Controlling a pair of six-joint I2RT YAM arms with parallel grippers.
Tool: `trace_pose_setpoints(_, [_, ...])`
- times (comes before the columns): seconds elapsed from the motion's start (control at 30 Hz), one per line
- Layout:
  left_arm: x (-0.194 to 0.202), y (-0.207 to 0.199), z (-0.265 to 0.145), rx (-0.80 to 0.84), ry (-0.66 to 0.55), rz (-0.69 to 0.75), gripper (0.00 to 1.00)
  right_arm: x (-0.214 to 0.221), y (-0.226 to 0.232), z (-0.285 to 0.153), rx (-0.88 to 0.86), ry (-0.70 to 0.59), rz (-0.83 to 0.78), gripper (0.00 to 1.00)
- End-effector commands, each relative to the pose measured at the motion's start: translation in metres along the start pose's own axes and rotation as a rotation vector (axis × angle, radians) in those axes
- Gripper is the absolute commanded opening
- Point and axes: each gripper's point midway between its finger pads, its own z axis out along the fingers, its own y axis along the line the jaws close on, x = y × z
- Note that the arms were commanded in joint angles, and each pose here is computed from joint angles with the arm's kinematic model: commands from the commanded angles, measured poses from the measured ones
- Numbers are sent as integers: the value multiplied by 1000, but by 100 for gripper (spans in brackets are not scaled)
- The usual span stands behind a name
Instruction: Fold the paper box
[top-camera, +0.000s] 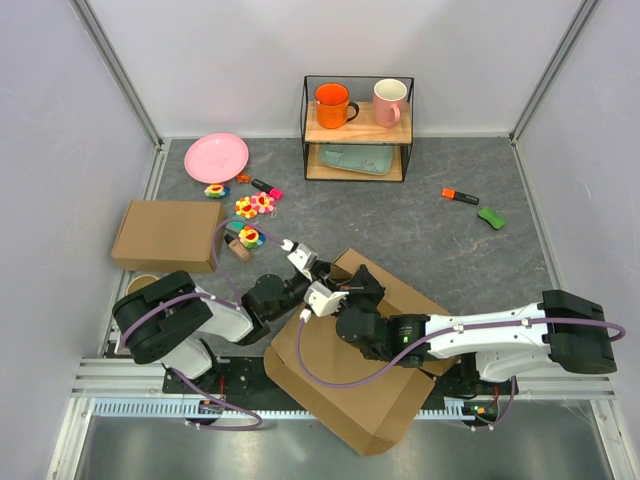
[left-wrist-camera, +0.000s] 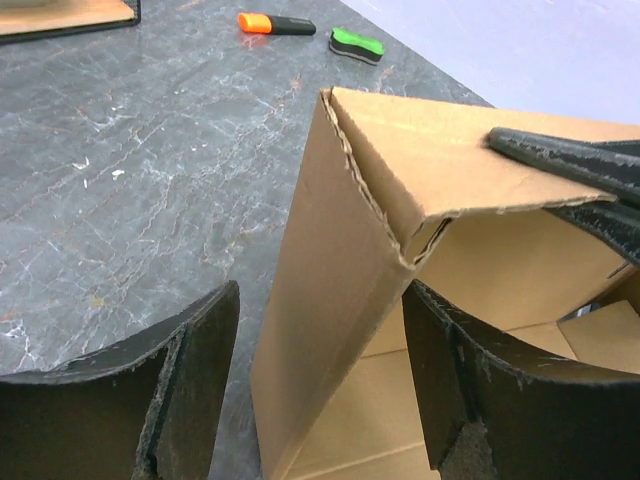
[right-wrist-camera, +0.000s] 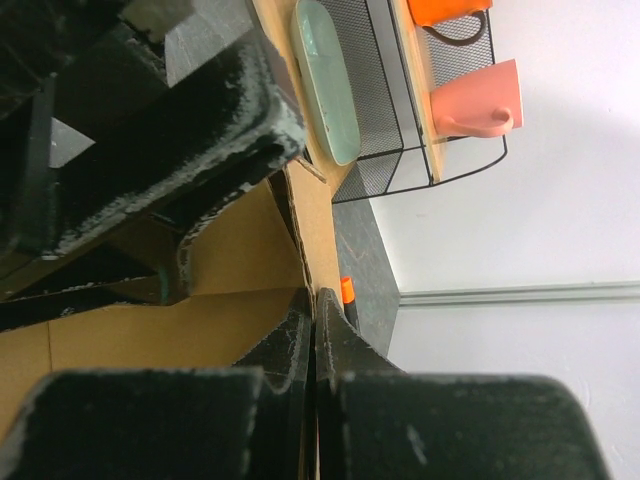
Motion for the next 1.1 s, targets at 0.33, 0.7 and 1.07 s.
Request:
trace_pose_setpoints(0.33, [-111,-30,7,113,-423,103,21,3,77,-3,-278,-69,-1,0])
trace_pose_setpoints(0.7, [-105,-34,13,129,-365,163,2,-23,40,-9,-212,-98,170,42])
trace_pose_setpoints(1.07, [-105,-18,15,29,-288,202,2,-54,-20,-41,-273,-219,388,98])
